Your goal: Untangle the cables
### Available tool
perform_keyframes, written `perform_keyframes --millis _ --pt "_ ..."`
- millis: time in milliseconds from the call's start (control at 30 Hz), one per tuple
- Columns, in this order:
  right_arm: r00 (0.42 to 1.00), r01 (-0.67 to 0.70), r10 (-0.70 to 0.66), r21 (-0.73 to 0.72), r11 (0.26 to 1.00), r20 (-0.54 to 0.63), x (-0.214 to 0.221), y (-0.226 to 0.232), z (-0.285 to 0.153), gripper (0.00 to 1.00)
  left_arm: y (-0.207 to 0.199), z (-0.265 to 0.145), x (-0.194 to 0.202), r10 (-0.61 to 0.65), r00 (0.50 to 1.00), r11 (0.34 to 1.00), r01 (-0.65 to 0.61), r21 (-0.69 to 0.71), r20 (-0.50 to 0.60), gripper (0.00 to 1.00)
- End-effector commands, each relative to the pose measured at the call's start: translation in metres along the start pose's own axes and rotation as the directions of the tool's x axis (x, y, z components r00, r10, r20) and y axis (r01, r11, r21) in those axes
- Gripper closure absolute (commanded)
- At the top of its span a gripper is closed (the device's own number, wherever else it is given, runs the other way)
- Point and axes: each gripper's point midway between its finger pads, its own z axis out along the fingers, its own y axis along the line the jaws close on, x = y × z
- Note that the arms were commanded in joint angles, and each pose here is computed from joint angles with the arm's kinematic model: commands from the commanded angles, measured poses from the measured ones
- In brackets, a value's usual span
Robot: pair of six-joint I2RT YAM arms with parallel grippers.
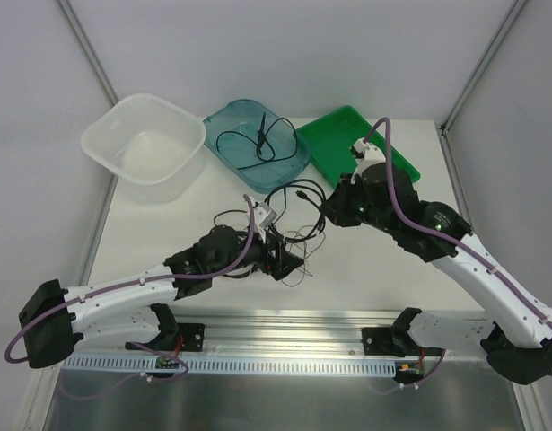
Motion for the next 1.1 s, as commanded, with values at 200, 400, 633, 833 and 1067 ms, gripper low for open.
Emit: perform_keyframes --millis 200,400,633,833,1067 --pt "0.998 -0.013 0.013 -0.003 1.000 0.069 -0.013 0.000 -0.004 0.99 -0.009 0.006 -0.013 0.005 0.999 1.000 -0.006 0.022 0.054 0.81" --pt "0.990 0.000 -0.020 0.141 0.990 0.137 -0.027 -0.033 -0.014 0.99 -0.005 -0.015 0.005 -0.068 0.998 0.998 0.068 0.001 0.003 0.83" --pt "0.987 -0.016 -0.020 0.216 0.976 0.159 -0.036 -0.053 -0.019 0.99 -0.001 -0.036 0.022 -0.142 0.990 0.990 0.142 -0.010 -0.006 0.86" --pt "0.990 -0.039 0.023 0.115 0.993 0.136 -0.030 -0.035 -0.012 0.99 0.008 -0.030 0.016 -0.050 0.999 0.998 0.050 -0.038 0.015 0.41" --pt "0.989 -0.061 0.056 0.028 0.998 0.133 -0.032 -0.018 -0.014 0.99 0.007 0.005 0.006 0.194 0.979 0.981 -0.195 0.015 0.061 0.24"
